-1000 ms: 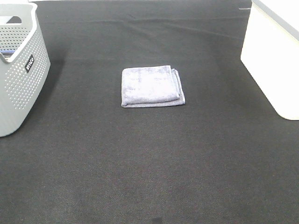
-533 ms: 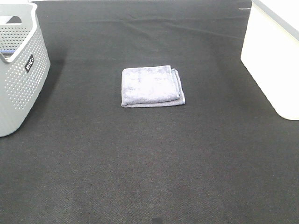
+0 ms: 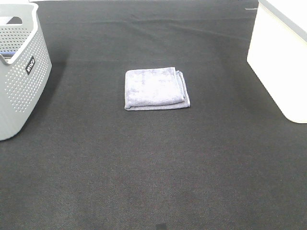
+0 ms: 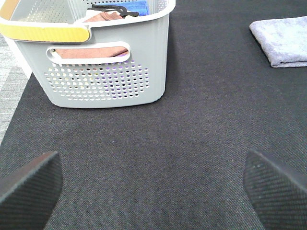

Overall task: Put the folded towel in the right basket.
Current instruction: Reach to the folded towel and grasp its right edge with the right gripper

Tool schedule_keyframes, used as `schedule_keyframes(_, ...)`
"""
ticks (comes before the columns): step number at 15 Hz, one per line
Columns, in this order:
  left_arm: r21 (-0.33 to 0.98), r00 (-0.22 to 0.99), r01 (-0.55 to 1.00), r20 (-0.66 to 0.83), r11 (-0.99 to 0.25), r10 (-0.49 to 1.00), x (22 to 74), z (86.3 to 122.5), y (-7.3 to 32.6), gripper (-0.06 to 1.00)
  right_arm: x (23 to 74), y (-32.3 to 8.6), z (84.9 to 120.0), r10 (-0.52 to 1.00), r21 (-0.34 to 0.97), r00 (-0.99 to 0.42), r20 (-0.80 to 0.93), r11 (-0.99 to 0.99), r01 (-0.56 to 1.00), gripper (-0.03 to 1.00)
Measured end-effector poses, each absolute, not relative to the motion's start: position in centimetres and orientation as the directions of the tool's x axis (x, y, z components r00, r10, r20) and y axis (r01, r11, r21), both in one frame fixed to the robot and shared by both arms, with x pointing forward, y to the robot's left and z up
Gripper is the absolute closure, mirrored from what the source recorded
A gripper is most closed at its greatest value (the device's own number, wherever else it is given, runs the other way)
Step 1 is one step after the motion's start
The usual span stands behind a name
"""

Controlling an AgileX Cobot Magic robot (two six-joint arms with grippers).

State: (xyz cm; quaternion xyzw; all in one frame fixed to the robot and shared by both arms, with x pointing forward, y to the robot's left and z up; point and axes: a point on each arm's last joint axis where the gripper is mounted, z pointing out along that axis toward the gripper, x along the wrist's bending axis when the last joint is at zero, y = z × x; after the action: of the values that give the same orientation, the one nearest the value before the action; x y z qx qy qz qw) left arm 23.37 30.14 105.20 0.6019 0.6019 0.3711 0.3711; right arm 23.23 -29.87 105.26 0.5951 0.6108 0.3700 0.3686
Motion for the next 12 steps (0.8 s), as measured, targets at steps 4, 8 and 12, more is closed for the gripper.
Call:
schedule_keyframes(4, 0.893, 0.000, 0.449, 0.000, 0.000, 1.000, 23.37, 105.20, 30.14, -0.03, 23.23, -29.87, 105.26, 1.000, 0.891, -0.020, -0.010, 0.018, 0.454, 0.24)
schedule_keyframes(8, 0.893, 0.000, 0.449, 0.000, 0.000, 1.000, 23.37, 105.20, 30.14, -0.03, 23.23, -29.87, 105.26, 1.000, 0.891, -0.020, -0.010, 0.018, 0.454, 0.24)
schedule_keyframes(12, 0.893, 0.000, 0.449, 0.000, 0.000, 1.000, 23.37, 105.20, 30.14, -0.03, 23.23, -29.87, 105.26, 1.000, 0.891, -0.020, -0.010, 0.018, 0.454, 0.24)
